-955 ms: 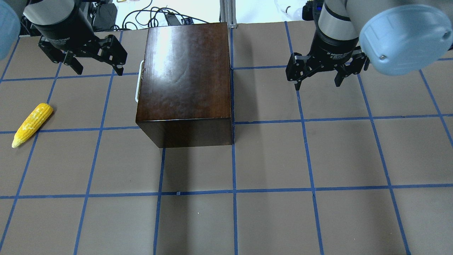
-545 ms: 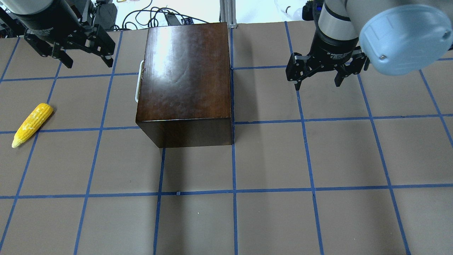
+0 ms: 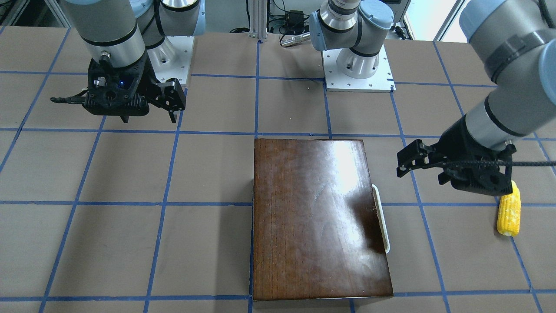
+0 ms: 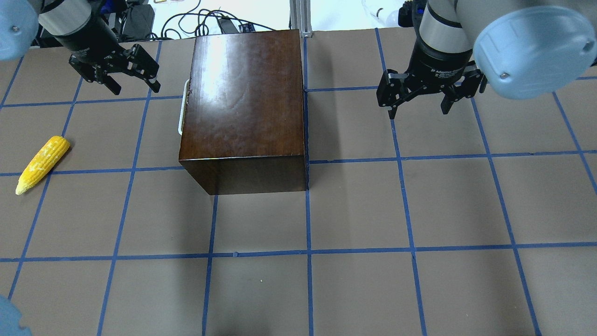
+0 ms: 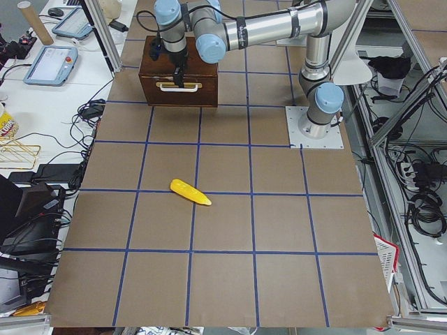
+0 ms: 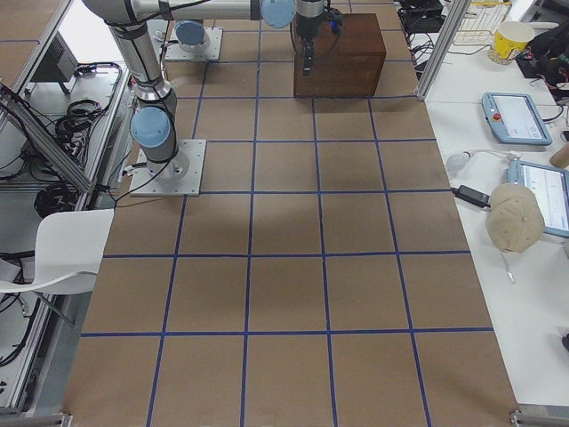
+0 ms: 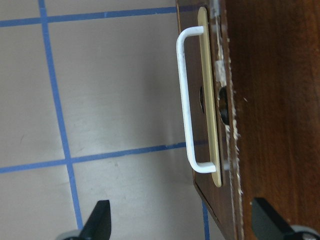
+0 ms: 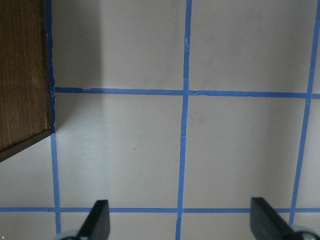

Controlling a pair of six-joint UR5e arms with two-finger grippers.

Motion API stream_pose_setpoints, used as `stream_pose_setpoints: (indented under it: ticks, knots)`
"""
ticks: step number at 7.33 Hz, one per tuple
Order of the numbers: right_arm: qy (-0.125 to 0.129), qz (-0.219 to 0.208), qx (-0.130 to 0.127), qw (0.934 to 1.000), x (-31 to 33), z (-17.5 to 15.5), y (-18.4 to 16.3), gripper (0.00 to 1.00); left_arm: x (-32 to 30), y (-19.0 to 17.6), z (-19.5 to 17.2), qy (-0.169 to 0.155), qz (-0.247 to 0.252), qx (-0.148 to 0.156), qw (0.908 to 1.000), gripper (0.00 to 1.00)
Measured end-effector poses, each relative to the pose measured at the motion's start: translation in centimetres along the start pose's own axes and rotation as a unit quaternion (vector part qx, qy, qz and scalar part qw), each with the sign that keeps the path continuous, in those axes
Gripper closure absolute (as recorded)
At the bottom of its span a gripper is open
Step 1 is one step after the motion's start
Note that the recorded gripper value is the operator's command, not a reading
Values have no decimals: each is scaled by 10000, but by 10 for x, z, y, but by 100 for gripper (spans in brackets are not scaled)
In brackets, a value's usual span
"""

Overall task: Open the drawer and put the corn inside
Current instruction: 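Move the left gripper down to the white drawer handle, then close the left gripper around the white drawer handle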

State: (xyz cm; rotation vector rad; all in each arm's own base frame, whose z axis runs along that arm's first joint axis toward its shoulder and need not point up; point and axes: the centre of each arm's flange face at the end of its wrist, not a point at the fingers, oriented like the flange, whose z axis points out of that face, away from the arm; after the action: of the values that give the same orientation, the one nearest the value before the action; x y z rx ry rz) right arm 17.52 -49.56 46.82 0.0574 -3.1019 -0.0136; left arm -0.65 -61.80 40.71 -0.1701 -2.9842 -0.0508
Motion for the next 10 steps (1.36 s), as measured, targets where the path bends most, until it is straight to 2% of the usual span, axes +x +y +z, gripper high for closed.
stream_pose_setpoints:
  ticks: [2, 4, 7, 10]
  knots:
    - [0, 0, 0, 10000, 0, 0, 0, 0, -19, -13, 40, 164, 62, -49, 9998, 0]
    - [0, 0, 0, 10000, 0, 0, 0, 0, -23, -20, 70, 294, 95, 144, 9994, 0]
    - [0, 0, 0, 10000, 0, 0, 0, 0, -21, -24, 88, 683, 77, 238, 9974, 0]
    - [0, 0, 0, 10000, 0, 0, 0, 0, -24, -27, 97, 727, 76, 196, 9971, 0]
